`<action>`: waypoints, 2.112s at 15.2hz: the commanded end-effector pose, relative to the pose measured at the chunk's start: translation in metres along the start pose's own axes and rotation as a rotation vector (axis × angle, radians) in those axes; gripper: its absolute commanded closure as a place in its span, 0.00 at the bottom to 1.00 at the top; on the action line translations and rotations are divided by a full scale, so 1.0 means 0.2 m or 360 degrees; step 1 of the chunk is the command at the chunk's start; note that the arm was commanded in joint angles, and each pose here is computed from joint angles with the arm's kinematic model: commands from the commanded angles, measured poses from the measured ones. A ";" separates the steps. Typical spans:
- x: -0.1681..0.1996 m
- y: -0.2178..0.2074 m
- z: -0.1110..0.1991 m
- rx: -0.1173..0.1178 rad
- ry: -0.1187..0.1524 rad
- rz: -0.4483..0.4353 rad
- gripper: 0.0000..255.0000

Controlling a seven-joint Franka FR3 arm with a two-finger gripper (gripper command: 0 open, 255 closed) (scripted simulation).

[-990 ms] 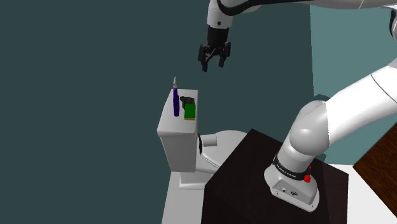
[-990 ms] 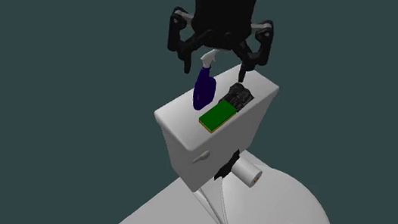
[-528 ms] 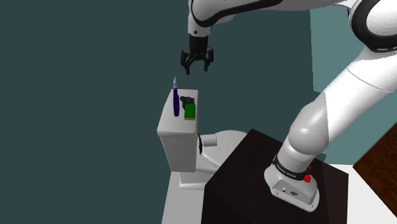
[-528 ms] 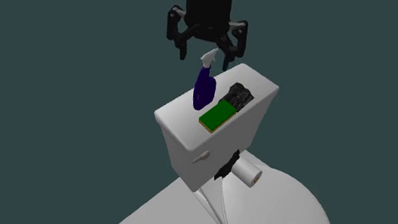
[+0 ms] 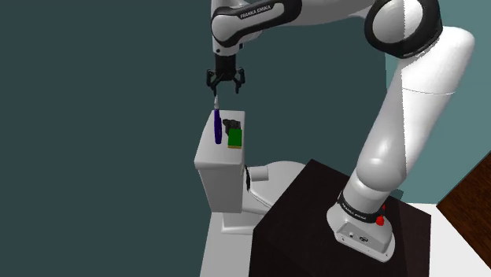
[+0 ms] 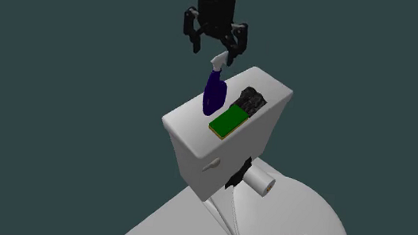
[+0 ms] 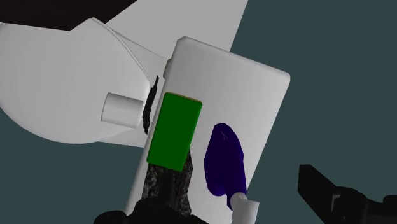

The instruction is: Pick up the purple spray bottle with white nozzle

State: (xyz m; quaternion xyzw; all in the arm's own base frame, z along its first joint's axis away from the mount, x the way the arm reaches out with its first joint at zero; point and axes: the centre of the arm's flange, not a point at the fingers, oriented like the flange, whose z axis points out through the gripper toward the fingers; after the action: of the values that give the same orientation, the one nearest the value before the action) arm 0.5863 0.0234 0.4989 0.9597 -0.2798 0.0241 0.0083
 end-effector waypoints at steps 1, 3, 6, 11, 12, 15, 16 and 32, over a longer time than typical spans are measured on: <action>0.10 -0.04 0.08 -0.0005 -0.0004 0.0074 0.00; 0.21 -0.08 0.14 -0.0010 -0.0008 0.0145 0.00; 0.38 -0.14 0.24 -0.0017 -0.0015 0.0251 0.00; 0.44 -0.15 0.36 -0.0020 -0.0017 0.0290 0.00; 0.43 -0.15 0.38 -0.0020 -0.0017 0.0290 0.00; 0.43 -0.15 0.48 -0.0020 -0.0017 0.0290 0.00; 0.43 -0.15 0.48 -0.0020 -0.0017 0.0290 0.00; 0.44 -0.15 0.35 -0.0020 -0.0017 0.0290 1.00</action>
State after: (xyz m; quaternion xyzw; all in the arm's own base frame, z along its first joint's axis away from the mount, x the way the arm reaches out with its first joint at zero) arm 0.6781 0.0002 0.4290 0.9304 -0.3660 0.0179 0.0105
